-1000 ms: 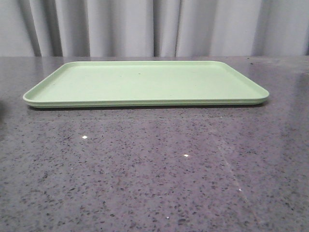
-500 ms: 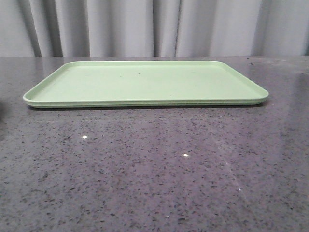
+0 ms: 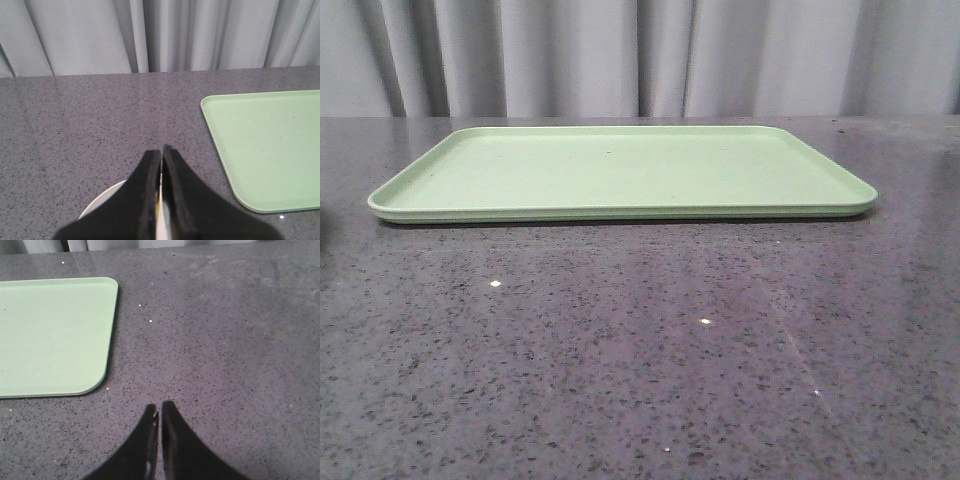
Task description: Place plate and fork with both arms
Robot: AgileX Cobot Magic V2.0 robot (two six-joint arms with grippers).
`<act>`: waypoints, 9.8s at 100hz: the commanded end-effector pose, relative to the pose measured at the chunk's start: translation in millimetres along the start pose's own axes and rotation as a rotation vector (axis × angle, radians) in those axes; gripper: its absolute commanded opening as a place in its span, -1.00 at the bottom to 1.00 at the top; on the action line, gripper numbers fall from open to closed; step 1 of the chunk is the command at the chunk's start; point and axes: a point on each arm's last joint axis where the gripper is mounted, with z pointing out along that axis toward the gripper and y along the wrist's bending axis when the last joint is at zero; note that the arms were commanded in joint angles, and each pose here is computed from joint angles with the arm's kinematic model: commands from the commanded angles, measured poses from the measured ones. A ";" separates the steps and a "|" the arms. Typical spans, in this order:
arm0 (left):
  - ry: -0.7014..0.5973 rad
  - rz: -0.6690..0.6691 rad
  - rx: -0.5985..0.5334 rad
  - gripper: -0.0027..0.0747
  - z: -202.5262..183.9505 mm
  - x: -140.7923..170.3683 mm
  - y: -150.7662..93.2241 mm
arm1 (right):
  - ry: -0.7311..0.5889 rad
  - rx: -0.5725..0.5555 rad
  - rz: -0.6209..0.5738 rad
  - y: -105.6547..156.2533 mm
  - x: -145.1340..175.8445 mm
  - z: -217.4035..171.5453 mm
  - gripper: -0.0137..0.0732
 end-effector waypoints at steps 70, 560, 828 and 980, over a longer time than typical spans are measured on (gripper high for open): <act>-0.159 -0.015 -0.006 0.35 -3.0 -22.8 0.2 | -0.106 -0.024 0.012 3.1 -17.2 -3.9 0.53; 0.508 -0.430 0.391 -0.99 249.4 -32.3 -110.7 | -0.050 -0.023 0.018 3.1 -12.0 -3.5 0.53; 0.285 -0.078 0.174 -0.31 68.2 -10.5 -32.0 | 0.352 -0.259 -0.141 100.0 -107.4 104.3 0.53; 0.239 -0.073 0.168 -0.31 23.4 -0.1 -24.2 | 0.644 -0.280 -0.183 216.2 -70.3 291.6 0.53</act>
